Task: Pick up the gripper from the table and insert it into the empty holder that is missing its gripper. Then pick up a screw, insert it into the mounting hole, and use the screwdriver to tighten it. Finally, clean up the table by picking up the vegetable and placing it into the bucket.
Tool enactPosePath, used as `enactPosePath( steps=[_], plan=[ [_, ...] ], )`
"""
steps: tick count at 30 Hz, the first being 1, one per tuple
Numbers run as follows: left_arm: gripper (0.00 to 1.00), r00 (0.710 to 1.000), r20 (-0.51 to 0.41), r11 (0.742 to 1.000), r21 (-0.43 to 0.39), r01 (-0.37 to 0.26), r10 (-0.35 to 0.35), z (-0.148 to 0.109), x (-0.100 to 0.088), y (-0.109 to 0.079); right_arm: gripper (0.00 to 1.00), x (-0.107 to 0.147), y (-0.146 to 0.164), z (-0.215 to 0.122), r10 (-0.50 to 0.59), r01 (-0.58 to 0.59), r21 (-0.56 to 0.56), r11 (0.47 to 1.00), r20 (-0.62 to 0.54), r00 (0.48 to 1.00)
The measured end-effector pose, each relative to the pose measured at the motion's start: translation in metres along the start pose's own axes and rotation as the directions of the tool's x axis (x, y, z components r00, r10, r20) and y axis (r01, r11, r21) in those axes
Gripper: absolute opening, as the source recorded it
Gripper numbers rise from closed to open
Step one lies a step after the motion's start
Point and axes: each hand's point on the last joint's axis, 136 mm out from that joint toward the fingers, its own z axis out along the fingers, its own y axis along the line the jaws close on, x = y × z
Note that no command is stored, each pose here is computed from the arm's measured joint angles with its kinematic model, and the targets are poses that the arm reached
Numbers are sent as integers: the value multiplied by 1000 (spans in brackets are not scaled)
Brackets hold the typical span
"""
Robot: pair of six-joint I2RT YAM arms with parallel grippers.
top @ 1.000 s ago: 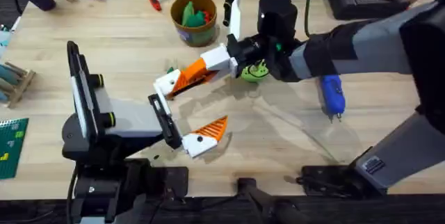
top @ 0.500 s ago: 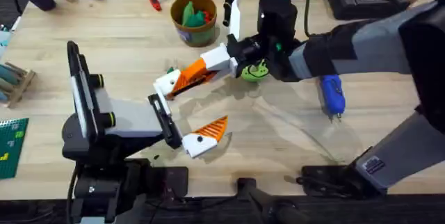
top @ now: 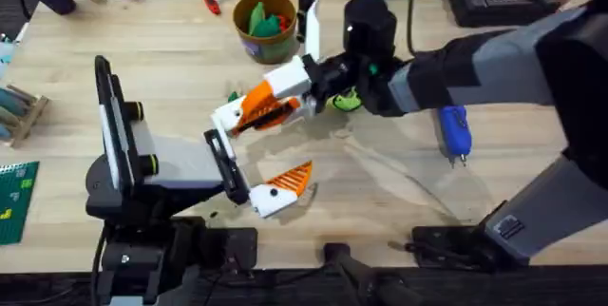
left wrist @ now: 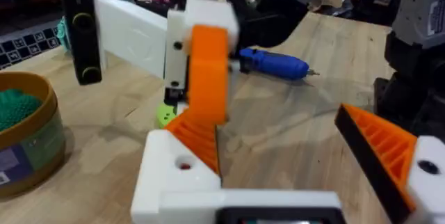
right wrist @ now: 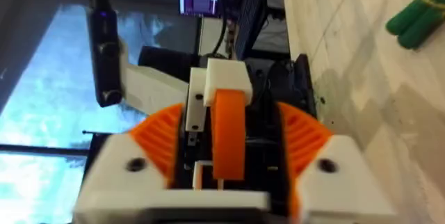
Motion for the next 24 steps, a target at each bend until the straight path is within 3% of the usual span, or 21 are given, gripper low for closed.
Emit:
enactPosePath(
  steps=[1, 3, 18, 24],
  plan=[
    [986, 1000, 0, 1000, 0, 0, 0, 0, 0, 0, 841, 2, 0, 3, -1, 1, -2, 1000, -9, 1000],
    [986, 1000, 0, 1000, 1, 0, 0, 0, 0, 0, 886, 4, 1, 5, 0, 0, -4, 1000, -20, 1000],
    [986, 1000, 0, 1000, 4, 0, 0, 0, 0, -1, 894, 2, 3, 0, -34, 34, -2, 999, -7, 999],
    [986, 1000, 0, 1000, 5, 0, 0, 0, 0, -1, 896, -5, 38, -38, -80, 77, 44, 996, 80, 994]
  ],
)
